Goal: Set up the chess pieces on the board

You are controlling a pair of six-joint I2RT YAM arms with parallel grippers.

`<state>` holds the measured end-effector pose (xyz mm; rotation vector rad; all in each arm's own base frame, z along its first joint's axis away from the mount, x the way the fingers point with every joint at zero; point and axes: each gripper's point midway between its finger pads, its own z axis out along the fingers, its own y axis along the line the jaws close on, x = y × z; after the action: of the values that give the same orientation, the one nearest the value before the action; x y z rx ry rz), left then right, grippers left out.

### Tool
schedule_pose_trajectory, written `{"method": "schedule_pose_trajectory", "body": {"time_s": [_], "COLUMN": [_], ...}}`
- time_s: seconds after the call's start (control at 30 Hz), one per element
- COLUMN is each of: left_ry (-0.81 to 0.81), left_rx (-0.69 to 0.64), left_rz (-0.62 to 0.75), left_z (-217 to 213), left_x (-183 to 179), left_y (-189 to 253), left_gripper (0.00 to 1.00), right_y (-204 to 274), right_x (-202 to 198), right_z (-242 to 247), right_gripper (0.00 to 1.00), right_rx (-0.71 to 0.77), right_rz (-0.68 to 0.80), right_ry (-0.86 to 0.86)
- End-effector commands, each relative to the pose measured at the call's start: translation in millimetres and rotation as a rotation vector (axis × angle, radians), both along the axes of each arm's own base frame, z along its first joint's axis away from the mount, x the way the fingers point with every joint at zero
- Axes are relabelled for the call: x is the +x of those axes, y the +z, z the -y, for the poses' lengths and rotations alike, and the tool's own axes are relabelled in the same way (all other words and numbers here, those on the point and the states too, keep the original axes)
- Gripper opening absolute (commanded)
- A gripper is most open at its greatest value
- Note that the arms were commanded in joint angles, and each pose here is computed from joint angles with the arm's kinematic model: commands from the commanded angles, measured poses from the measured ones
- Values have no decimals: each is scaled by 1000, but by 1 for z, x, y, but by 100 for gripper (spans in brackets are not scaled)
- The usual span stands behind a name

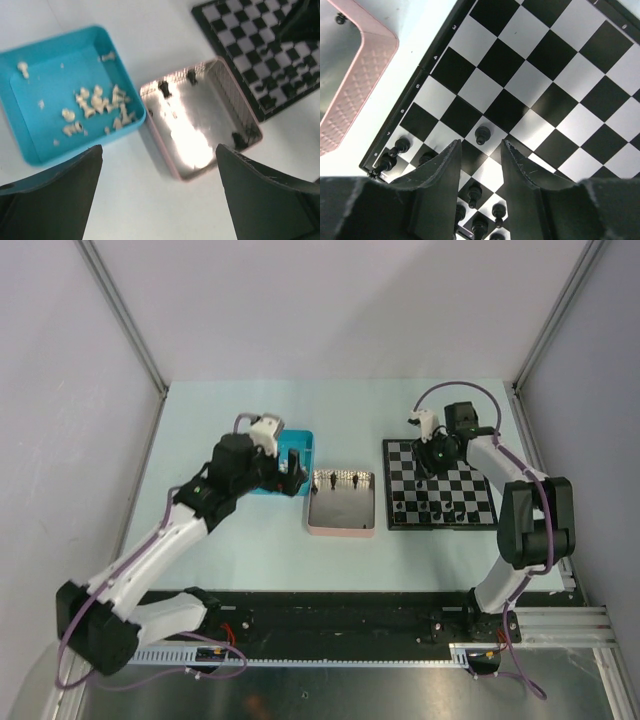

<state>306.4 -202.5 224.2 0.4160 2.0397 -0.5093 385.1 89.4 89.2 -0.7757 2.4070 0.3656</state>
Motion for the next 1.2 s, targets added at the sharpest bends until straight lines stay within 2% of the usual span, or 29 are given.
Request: {"method": "schedule_pose_trajectory", "body": {"time_s": [0.0, 0.07, 0.23, 0.5, 0.7, 0.8, 0.93, 1.17], "left_ry": [-18, 12, 41, 56, 56, 57, 57, 56], "left_rx": [71, 111, 110, 111, 108, 105, 98, 83], "left_rz": [65, 62, 89, 103, 105, 114, 126, 149], "left_z": [-24, -36, -42, -45, -45, -46, -47, -48], "left_x": [-25, -29, -28, -28, -29, -30, -32, -34], "left_y": [-13, -26, -14, -11, -9, -7, -3, 6], "left_gripper": [100, 100, 100, 100, 100, 100, 100, 100], "right_y": [-8, -12, -26, -33, -30, -22, -1, 16], "right_x": [15, 15, 9, 9, 8, 3, -10, -37], "right_z": [3, 2, 0, -5, -7, -3, 15, 81], "right_gripper": [40, 37, 31, 29, 11, 7, 6, 7], "right_rx": [-73, -78, -90, -107, -113, -112, -84, -76], "right_rz": [15, -4, -54, -63, -60, -60, -72, -74], "right_ry": [-44, -46, -37, -21, -8, -10, -26, -175]}}
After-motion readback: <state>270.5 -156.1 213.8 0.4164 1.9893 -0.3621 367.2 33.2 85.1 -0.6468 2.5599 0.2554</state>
